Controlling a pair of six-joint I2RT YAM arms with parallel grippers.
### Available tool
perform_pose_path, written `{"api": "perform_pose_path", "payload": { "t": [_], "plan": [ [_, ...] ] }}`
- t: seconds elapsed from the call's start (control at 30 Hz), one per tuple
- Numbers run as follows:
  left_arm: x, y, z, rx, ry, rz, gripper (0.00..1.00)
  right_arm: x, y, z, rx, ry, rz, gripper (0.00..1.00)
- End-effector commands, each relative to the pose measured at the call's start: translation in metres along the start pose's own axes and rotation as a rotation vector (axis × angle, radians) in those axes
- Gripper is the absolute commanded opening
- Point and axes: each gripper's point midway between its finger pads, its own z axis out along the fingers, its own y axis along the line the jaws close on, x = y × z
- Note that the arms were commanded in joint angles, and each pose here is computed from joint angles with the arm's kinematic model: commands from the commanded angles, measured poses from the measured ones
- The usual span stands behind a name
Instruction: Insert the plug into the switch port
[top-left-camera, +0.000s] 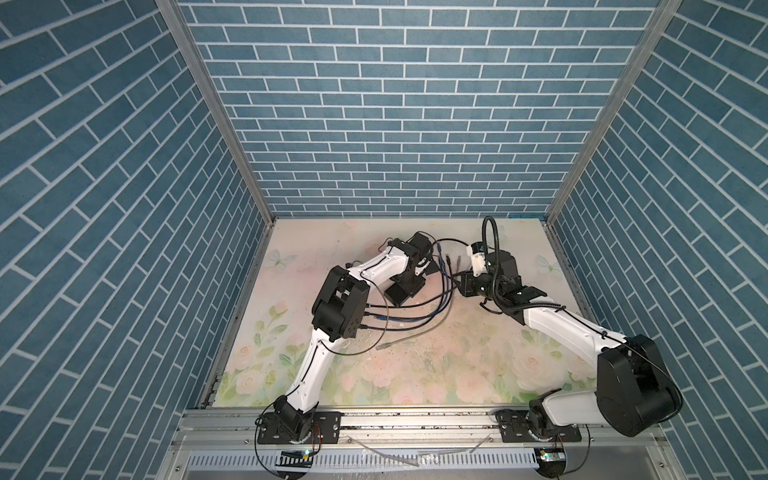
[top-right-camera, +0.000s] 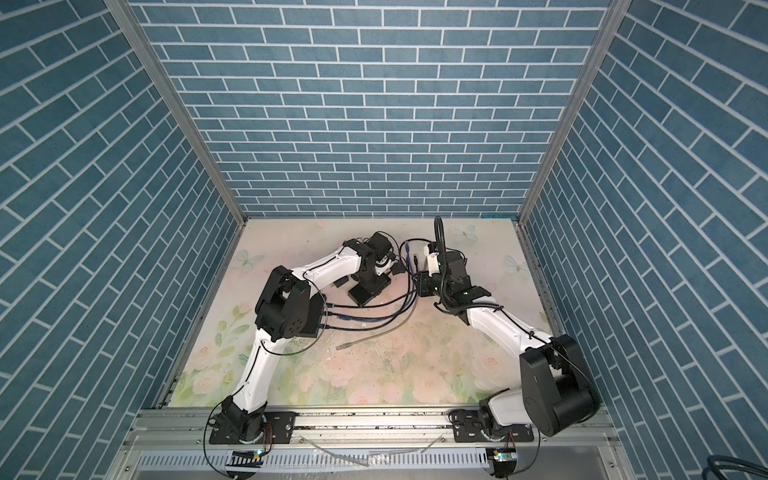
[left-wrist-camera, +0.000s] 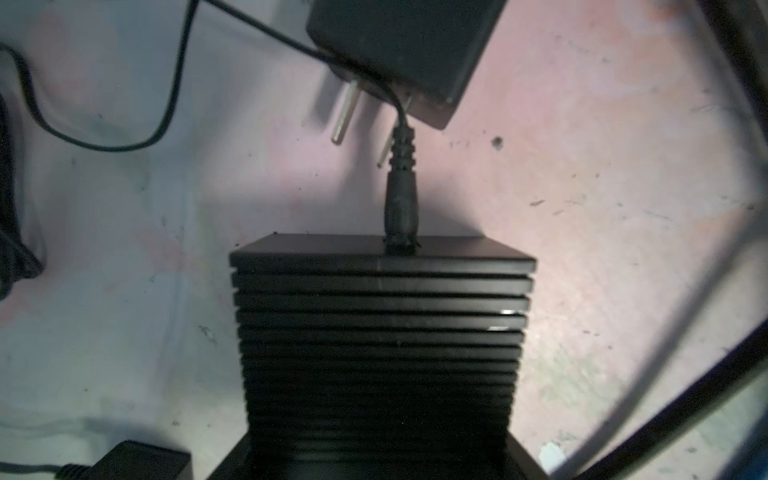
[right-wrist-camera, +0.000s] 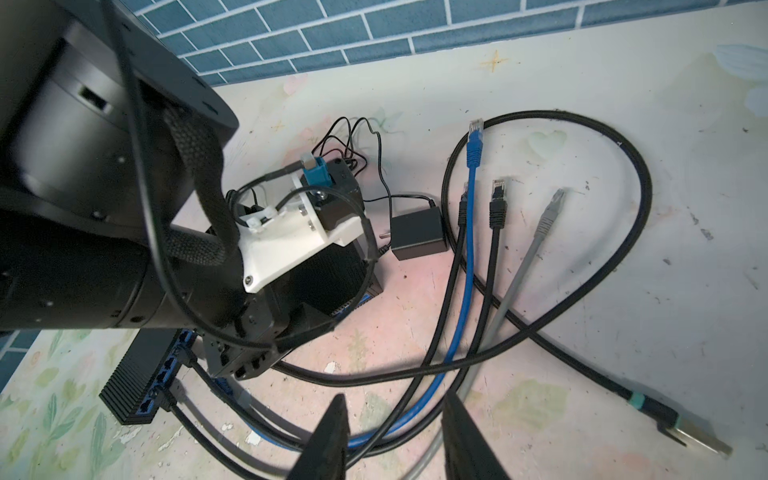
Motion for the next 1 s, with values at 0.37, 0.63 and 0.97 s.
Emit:
{"api": "perform_pose_path", "payload": {
  "t": [0.37,0.63,0.97],
  "plan": [
    [-0.013,0.008,-0.013,-0.014,-0.153,-0.042,0.91,0.022,0.004,-0.001,-0.061,0.016,-0.028,0.38],
    [-0.035,0.012,-0.062,-0.022,-0.377,-0.079,0.99,0.024,0.010,-0.011,-0.070,0.009,-0.071,0.38],
    [-0.041,0.005,-0.123,-0.031,-0.694,-0.096,1.00,0.035,0.010,-0.010,-0.044,0.047,-0.115,0.38]
  ]
}}
